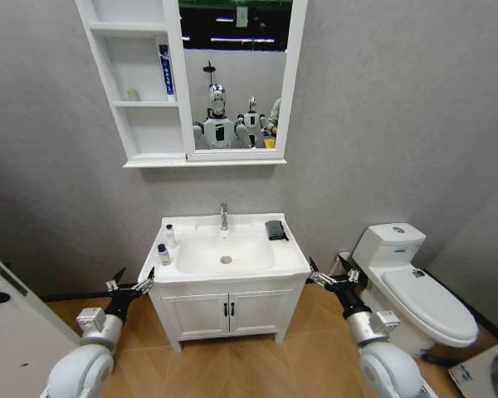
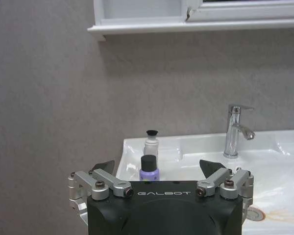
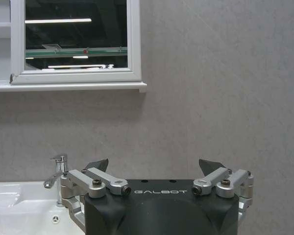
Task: Move facial cleanser and shampoo from washbasin to cabinet, then wipe washbasin with towel.
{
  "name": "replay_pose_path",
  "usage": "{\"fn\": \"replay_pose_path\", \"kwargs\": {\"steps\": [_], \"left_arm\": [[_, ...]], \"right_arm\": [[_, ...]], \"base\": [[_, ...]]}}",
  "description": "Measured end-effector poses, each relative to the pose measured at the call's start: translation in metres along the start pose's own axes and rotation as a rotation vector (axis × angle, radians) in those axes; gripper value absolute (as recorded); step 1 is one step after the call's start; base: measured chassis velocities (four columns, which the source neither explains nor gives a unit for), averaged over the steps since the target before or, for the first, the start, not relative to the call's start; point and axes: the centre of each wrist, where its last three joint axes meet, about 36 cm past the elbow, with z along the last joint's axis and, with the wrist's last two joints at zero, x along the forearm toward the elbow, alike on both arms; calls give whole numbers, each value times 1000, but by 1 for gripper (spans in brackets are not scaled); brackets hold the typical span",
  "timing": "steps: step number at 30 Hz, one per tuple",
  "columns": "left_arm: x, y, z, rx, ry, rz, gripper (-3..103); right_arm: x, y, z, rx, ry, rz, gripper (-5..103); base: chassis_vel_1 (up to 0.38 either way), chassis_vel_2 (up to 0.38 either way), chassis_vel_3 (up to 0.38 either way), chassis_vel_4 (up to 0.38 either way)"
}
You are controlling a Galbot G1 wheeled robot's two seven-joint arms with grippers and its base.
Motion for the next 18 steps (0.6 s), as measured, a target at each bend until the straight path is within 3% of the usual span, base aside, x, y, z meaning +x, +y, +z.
{"fn": "replay_pose_path", "kwargs": {"steps": [6, 11, 18], "left_arm": [[-31, -5, 25, -11, 61, 39, 98], [-52, -7, 39, -5, 83, 25, 98], [-114, -2, 52, -5, 93, -3, 97]], "right_arm": [[-6, -4, 10, 7, 20, 12, 100], [-8, -6, 14, 11, 29, 11, 100], [-15, -16, 23, 35, 52, 9, 100]], "base": [[0, 0, 0, 0], [0, 0, 0, 0], [0, 0, 0, 0]]}}
